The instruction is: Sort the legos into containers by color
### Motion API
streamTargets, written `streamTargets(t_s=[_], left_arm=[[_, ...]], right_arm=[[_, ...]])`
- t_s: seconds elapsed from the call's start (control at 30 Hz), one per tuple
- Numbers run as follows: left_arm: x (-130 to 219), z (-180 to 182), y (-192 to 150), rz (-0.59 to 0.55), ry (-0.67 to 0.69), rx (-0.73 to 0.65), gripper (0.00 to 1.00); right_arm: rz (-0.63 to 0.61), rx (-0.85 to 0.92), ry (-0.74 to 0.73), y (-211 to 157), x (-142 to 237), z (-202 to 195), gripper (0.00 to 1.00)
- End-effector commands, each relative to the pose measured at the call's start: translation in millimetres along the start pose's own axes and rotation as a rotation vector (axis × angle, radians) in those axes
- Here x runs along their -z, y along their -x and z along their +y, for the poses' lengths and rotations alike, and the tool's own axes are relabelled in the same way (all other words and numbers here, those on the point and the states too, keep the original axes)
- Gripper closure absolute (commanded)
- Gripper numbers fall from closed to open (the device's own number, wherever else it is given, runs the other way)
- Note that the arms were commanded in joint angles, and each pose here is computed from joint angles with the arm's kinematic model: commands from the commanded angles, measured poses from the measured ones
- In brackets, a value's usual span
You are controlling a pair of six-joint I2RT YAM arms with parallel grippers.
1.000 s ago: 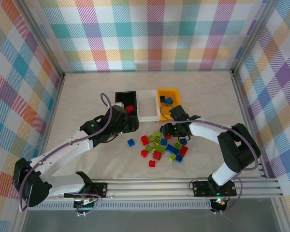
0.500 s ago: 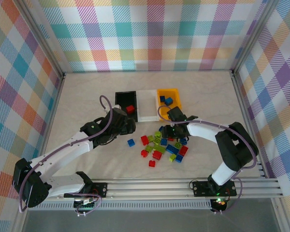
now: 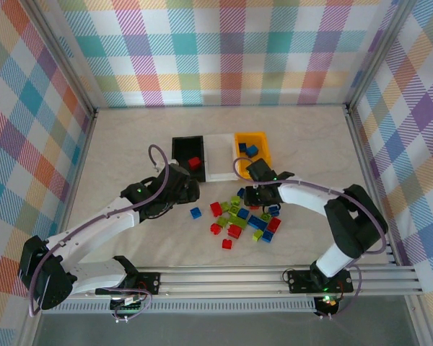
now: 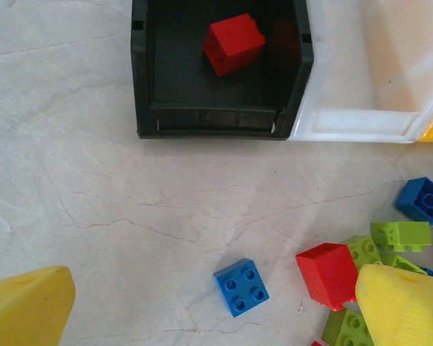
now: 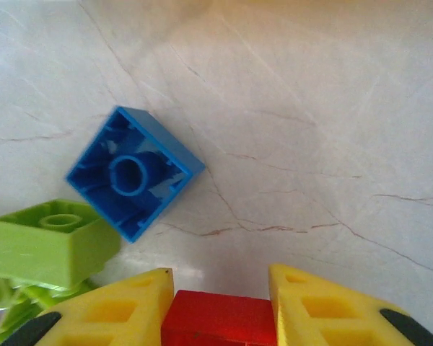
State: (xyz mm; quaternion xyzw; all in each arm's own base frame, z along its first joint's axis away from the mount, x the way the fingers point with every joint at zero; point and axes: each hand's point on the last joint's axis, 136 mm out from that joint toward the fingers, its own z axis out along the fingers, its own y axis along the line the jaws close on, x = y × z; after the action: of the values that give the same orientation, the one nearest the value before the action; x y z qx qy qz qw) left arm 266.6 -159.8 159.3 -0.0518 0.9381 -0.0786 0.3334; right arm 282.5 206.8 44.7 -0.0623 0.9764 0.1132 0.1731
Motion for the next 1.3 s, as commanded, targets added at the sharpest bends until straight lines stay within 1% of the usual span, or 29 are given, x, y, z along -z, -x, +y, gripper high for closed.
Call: streamTargets(t_s=[0.0,0.13,0.3,0.37,0.5,0.7,0.77,0.87,0.9,1.03,1.1,1.23,1.27], left_arm=[[0,17,-5,0.001,0.058,0.010,0.00],[0,30,-14,0.001,0.082,0.022,0.00],[0,39,-31,0.029,0.074,0.043,0.00],[0,40,-37,0.048,0.072,0.044,0.00],[3,40,-44,0.070,0.043,0.039,0.00],[9,39,-47,0.083,0.015,0.030,0.00],[10,40,-49,0.094,0.011,0.024,0.00],[12,36,-50,0.105,-0.009,0.018,0.00],[12,34,-50,0.105,-0.019,0.014,0.00],[13,29,-47,0.103,-0.037,0.006,0.00],[13,21,-43,0.107,-0.060,0.000,0.00],[4,-2,-40,0.140,-0.118,-0.020,0.00],[0,-9,-38,0.150,-0.133,-0.028,0.02]], right_arm=[[-0.104,0.045,0.058,32,35,21,0.65],[-0.152,0.102,0.136,55,57,53,0.66],[-0.210,0.150,0.252,108,65,113,0.65],[-0.226,0.170,0.280,127,61,136,0.65],[-0.221,0.197,0.332,157,43,178,0.65],[-0.205,0.202,0.364,186,11,215,0.64],[-0.191,0.194,0.379,190,2,222,0.62],[-0.188,0.185,0.387,196,-3,228,0.47],[-0.193,0.182,0.389,198,-1,229,0.44],[-0.255,0.176,0.391,206,20,226,0.43],[-0.299,0.167,0.375,208,36,217,0.43],[-0.340,0.120,0.329,196,56,183,0.42],[-0.347,0.105,0.325,191,61,174,0.41]])
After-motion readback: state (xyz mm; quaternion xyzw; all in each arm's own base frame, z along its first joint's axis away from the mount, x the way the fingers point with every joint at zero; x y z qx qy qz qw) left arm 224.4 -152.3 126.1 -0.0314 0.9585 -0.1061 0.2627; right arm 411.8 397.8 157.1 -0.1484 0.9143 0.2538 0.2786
